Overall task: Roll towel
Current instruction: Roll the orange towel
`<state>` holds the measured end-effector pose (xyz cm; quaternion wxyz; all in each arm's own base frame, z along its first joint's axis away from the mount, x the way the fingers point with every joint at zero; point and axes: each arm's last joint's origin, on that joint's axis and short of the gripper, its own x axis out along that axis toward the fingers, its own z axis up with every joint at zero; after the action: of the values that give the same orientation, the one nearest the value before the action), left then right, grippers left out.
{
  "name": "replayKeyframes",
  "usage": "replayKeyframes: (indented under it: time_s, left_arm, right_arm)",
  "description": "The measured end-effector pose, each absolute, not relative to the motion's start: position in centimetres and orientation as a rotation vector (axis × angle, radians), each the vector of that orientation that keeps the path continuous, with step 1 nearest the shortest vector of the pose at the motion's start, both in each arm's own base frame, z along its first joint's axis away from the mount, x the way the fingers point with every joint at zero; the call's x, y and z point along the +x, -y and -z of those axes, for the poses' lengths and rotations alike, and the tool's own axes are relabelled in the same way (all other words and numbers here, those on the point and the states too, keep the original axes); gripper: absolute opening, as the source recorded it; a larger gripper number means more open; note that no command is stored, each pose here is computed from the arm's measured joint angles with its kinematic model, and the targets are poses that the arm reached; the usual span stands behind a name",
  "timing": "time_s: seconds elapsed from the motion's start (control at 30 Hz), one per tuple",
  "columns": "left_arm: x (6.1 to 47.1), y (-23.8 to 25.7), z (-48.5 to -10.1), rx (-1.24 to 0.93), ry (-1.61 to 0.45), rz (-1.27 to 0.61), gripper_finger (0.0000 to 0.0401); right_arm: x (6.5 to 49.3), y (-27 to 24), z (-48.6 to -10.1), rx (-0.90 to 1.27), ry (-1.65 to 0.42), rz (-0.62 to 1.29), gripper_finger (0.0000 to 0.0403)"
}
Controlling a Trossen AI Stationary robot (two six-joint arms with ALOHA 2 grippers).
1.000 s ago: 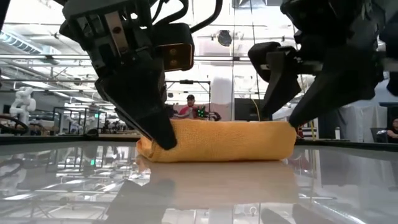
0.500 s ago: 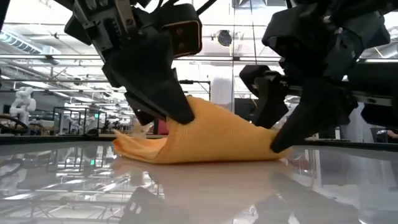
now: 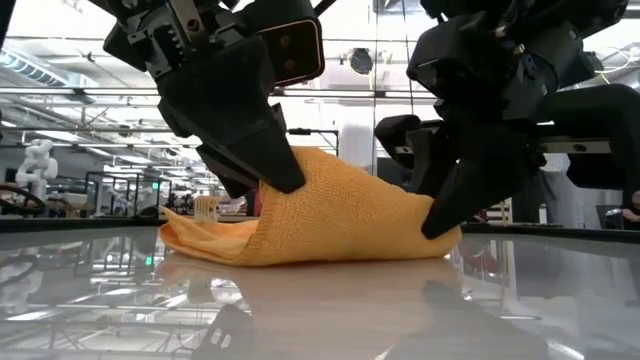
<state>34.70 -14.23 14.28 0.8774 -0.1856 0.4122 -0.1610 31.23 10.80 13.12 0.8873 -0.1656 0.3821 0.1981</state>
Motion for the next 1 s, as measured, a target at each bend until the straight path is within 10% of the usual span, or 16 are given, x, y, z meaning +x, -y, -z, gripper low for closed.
replayKeyframes:
  time_s: [0.57,1.0]
  left_arm:
    - [35.3,14.9,-15.4,-0.365,-0.837,0.428,0.0055]
    - [34.1,14.7,-14.7,-0.49,-1.042,0.38,0.0212]
  right_arm:
    - [31.4,-9.7,-13.1,-0.26,-0.822,-0.444,0.0004]
    - [31.1,-9.9,-12.8,-0.271,-0.856,-0.464,0.0003]
